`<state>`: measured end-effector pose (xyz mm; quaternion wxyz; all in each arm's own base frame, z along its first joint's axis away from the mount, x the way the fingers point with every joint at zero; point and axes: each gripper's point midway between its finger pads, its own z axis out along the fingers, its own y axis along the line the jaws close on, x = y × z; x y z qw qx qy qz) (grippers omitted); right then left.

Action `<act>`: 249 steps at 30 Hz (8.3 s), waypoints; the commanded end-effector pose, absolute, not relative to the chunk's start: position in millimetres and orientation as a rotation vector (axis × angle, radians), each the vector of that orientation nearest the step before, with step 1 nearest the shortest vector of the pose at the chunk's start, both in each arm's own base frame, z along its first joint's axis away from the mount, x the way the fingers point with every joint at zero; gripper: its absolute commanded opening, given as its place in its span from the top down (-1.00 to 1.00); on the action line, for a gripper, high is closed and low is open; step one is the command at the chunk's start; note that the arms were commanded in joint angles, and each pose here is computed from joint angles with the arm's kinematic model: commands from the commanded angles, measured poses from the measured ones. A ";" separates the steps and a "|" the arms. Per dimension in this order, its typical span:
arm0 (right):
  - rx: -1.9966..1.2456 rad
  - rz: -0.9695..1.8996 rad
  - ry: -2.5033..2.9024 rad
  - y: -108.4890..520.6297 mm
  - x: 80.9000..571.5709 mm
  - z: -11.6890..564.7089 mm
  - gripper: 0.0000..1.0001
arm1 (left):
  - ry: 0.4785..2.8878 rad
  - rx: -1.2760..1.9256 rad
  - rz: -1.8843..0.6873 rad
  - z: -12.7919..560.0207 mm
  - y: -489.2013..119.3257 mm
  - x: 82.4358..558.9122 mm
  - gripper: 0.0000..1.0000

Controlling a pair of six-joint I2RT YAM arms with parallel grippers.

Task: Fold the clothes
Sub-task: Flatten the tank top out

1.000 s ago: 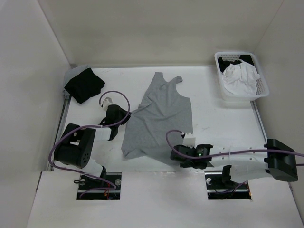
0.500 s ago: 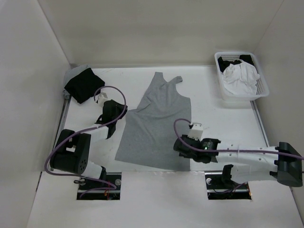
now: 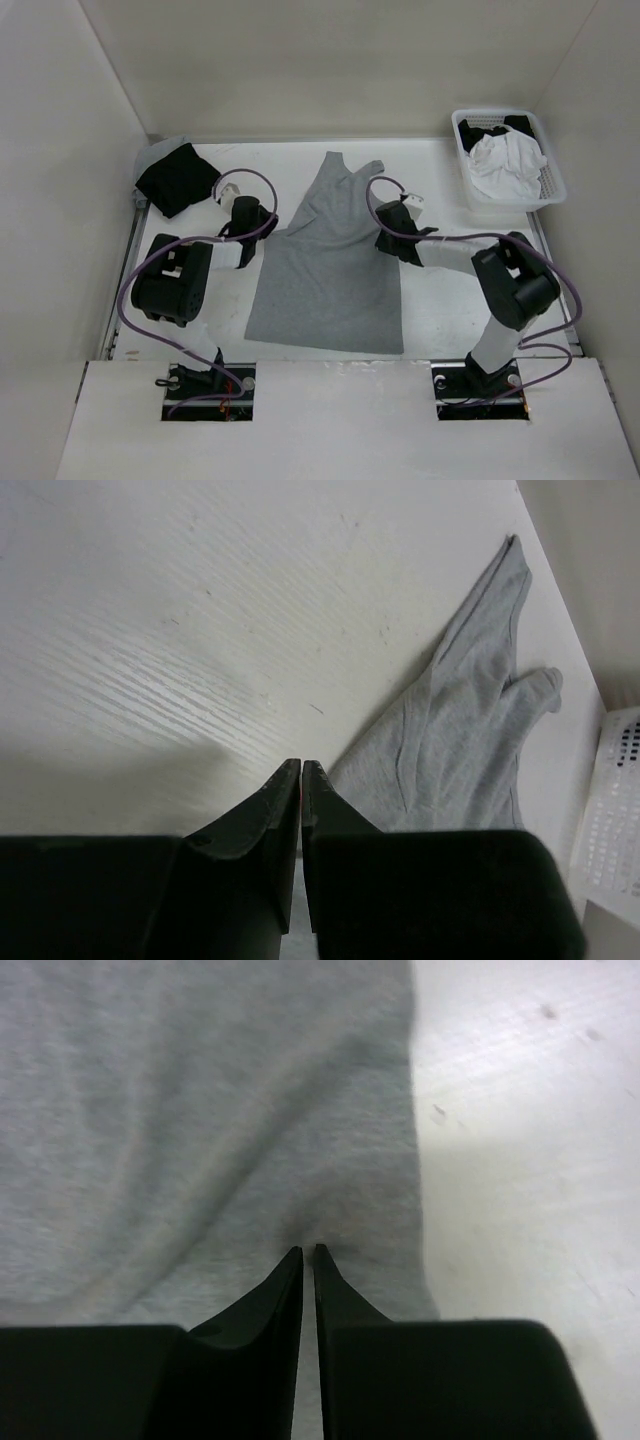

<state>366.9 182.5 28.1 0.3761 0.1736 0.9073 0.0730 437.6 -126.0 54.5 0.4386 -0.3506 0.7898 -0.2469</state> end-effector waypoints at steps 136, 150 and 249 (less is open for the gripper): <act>0.273 0.644 2.112 180.0 216.3 111.5 0.35 | 2.325 -0.787 -0.364 65.0 -127.5 155.2 0.99; 0.491 0.219 2.461 127.4 161.5 58.1 0.17 | 2.000 -0.579 -0.654 121.7 -147.8 195.5 1.00; 0.030 0.252 1.500 209.9 350.1 498.3 1.00 | 1.381 -0.648 -0.568 434.5 -73.3 422.0 0.97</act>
